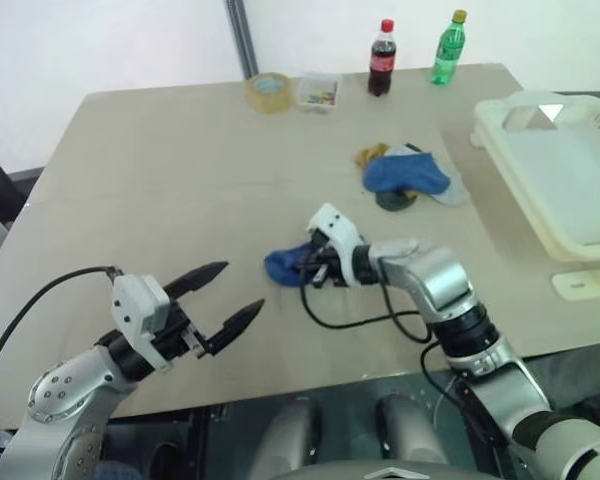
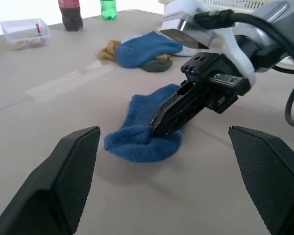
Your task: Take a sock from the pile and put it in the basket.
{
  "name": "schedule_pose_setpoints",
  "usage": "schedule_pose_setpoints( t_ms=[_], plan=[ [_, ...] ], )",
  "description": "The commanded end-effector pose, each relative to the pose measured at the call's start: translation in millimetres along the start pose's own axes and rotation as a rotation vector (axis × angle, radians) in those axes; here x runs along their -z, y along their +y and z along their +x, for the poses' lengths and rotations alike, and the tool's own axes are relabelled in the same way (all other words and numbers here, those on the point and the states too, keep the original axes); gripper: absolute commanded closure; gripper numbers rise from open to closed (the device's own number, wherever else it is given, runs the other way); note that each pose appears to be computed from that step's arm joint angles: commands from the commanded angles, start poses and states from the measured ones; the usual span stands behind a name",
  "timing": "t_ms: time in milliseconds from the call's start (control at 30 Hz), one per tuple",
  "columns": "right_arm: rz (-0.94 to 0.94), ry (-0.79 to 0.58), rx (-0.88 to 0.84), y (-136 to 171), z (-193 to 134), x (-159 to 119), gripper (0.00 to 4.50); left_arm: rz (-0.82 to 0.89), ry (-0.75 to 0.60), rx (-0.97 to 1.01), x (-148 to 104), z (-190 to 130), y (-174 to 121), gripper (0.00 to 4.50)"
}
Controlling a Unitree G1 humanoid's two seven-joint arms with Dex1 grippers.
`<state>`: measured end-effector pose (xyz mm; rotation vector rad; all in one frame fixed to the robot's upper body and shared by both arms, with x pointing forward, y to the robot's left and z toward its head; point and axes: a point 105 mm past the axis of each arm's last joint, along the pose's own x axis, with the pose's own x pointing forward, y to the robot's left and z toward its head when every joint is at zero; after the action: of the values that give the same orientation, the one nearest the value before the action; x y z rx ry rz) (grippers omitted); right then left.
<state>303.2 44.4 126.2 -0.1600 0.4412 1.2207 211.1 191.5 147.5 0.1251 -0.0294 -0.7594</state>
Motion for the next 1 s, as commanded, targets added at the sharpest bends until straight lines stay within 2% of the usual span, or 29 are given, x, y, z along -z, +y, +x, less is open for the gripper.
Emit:
schedule_pose_setpoints(
  t_ms=[33, 133, 233, 267, 400, 600, 767, 900, 1000],
  plan=[
    [-0.036, -0.027, -0.041, 18.6, 9.1, -12.6, 4.47, 0.029, -0.028, 0.009, -10.5, -0.4, -3.9, 0.0],
    [-0.044, -0.035, -0.041, 24.6, 17.5, -15.6, 3.86, 0.03, -0.027, 0.012, -10.9, -0.4, -4.0, 0.0],
    [-0.029, -0.104, -0.037, 27.2, 14.5, -31.1, 2.57, 0.031, -0.026, 0.013, -11.6, -0.8, -3.5, 0.0],
    [-0.023, -0.118, -0.026, 24.0, 10.9, -35.1, 2.27, 0.03, -0.025, 0.012, -11.7, -1.1, -3.3, 0.0],
    [-0.048, -0.151, 0.039, 0.8, -14.0, -47.3, 2.27, 0.029, -0.022, 0.012, -11.2, -1.5, -2.8, 0.0],
    [-0.105, -0.169, 0.4, -94.5, -52.2, -60.5, 2.27, 0.03, -0.031, 0.017, -11.5, 3.0, -1.2, 0.0],
    [-0.138, -0.233, 0.582, -153.0, -74.4, -76.2, 2.27, 0.029, -0.028, 0.012, -11.2, 4.0, 1.8, 0.0],
    [-0.138, -0.216, 0.673, -179.2, -80.9, -72.0, 2.27, 0.029, -0.01, -0.001, -8.2, 2.8, 3.9, 0.0],
    [-0.132, -0.17, 0.712, -189.4, -79.4, -57.9, 2.27, 0.03, -0.011, -0.001, -8.2, 3.8, 3.0, 0.0]
  ],
)
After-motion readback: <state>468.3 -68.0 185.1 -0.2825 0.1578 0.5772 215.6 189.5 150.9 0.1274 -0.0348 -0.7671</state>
